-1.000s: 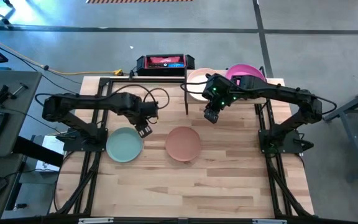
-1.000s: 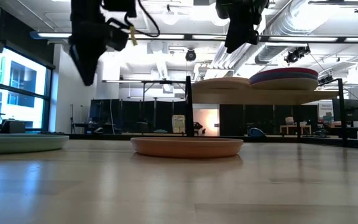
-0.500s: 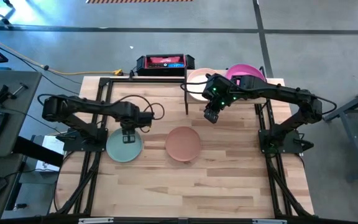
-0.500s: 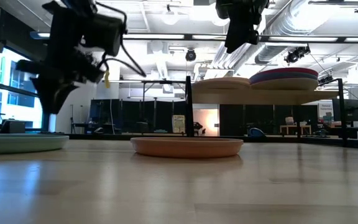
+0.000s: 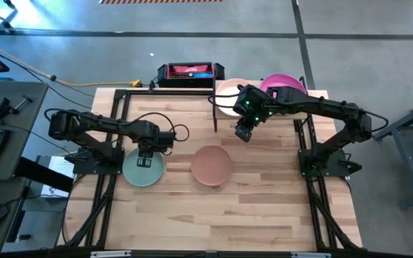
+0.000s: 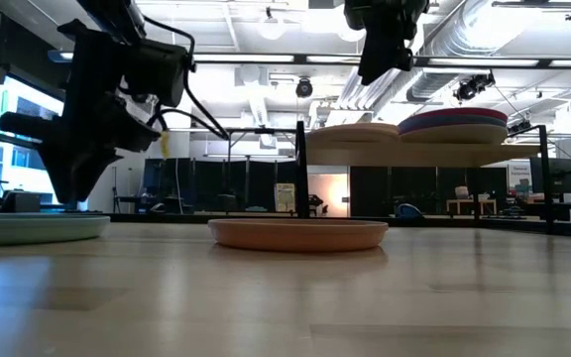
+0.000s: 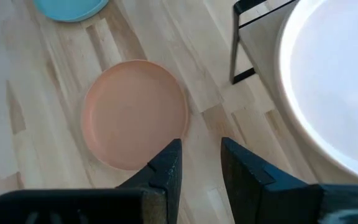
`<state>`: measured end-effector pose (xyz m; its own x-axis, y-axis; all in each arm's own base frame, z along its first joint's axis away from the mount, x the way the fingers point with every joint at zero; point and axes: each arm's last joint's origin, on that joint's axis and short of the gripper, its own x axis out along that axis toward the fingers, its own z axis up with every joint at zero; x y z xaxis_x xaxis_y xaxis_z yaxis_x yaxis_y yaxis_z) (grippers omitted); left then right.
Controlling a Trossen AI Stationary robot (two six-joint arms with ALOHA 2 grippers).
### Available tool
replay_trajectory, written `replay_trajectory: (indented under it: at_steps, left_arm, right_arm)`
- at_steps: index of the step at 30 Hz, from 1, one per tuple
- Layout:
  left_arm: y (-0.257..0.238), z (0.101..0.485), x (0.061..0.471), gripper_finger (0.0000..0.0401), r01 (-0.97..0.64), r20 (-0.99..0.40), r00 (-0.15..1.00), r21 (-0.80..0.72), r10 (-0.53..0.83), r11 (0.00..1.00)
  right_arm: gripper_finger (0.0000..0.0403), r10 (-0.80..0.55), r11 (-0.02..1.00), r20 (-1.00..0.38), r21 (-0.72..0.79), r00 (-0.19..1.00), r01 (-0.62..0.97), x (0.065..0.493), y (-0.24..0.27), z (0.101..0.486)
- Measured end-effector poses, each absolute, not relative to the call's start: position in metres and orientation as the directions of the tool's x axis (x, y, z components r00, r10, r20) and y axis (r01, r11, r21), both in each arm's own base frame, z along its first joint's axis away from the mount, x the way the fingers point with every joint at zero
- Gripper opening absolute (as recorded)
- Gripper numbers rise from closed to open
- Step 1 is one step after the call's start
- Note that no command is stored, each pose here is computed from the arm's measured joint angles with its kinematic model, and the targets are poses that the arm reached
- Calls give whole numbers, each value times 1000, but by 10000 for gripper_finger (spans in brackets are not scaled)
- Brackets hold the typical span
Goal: Place and stack plates onto a shelf
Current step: Stack the light blue plate on top of the light orange plate on the shelf
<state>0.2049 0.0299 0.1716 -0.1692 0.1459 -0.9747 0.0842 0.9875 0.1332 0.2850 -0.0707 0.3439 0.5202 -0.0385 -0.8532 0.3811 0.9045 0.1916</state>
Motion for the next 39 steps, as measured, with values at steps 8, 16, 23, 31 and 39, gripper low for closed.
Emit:
replay_trajectory:
  at_steps: [8,16,23,31,39]
  left_arm:
    - [30,163,201,129,154,-975,-170,120,146,981]
    - [38,161,201,129,131,-966,-154,189,209,973]
    - [46,160,201,129,138,-971,-144,170,189,976]
    - [51,160,202,129,153,-974,-126,168,187,974]
    - [52,160,204,129,135,-984,-96,134,147,982]
  right_arm:
    - [90,-67,903,-854,168,516,395,285,-72,344]
    - [90,-67,902,-854,170,517,397,285,-72,344]
    - [90,-66,902,-853,171,517,397,285,-72,344]
    - [90,-63,902,-853,173,518,396,285,-71,344]
    - [90,-63,902,-853,173,518,396,285,-71,344]
